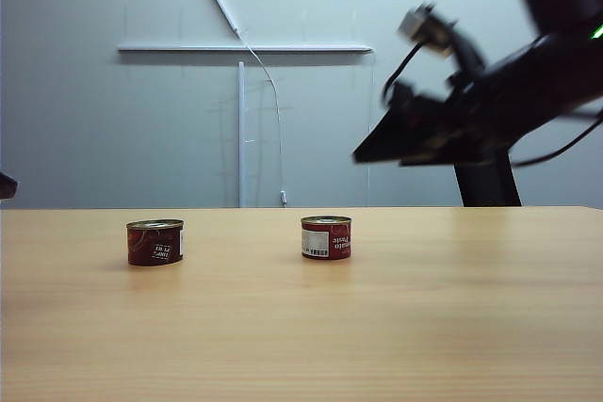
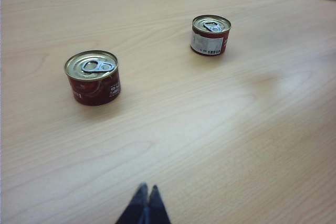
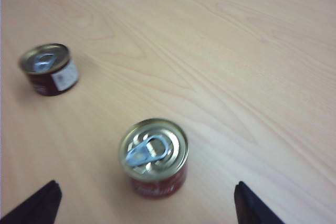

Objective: Stack a can of tomatoes on the right onto the can of tomatoes on the left.

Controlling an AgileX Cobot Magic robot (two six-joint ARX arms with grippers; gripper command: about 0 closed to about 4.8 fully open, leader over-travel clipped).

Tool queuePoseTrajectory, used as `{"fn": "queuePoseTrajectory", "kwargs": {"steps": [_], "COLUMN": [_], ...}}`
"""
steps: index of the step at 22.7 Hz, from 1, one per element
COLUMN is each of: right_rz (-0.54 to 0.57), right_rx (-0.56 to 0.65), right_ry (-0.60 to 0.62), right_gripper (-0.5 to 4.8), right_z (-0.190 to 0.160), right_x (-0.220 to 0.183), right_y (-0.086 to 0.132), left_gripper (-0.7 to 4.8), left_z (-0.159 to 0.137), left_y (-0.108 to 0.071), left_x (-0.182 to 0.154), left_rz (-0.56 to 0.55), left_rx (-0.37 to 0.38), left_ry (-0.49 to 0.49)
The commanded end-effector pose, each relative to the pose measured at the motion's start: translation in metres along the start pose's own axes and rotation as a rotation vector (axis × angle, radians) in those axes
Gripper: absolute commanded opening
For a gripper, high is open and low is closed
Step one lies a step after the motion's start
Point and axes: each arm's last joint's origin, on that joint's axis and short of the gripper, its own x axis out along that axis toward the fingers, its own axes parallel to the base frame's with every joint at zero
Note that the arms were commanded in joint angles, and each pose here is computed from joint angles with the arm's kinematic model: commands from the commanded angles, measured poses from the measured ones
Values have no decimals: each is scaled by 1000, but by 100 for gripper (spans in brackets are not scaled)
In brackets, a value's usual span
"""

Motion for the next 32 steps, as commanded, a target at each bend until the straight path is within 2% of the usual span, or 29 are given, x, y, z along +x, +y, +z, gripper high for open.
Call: {"fn": "queuePoseTrajectory", "kwargs": {"steps": [1, 6, 11, 15, 27, 29, 32], "right_rz": [13, 54, 85, 17, 28, 1, -5], "right_rx": [-30, -26, -64, -67, -59, -59, -49], "right_ry": [-34, -8, 7, 27, 43, 49, 81], "right_gripper": [479, 479, 479, 479, 479, 479, 448], "right_z": [-1, -5, -7, -13, -18, -18, -21], "right_x": [23, 54, 72, 78, 93, 93, 93], "right_y": [-8, -10, 1, 2, 1, 0, 0], "left_gripper": [-4, -4, -4, -4, -4, -4, -4], "left_z": [2, 2, 2, 2, 2, 2, 2], "left_y": [0, 0, 0, 0, 0, 0, 0], "left_x": [0, 0, 0, 0, 0, 0, 0], "left_rz": [-4, -4, -4, -4, -4, -4, -4], "left_rx": [1, 1, 1, 1, 1, 1, 1], "left_ry": [-16, -16, -16, -16, -16, -16, -16]}}
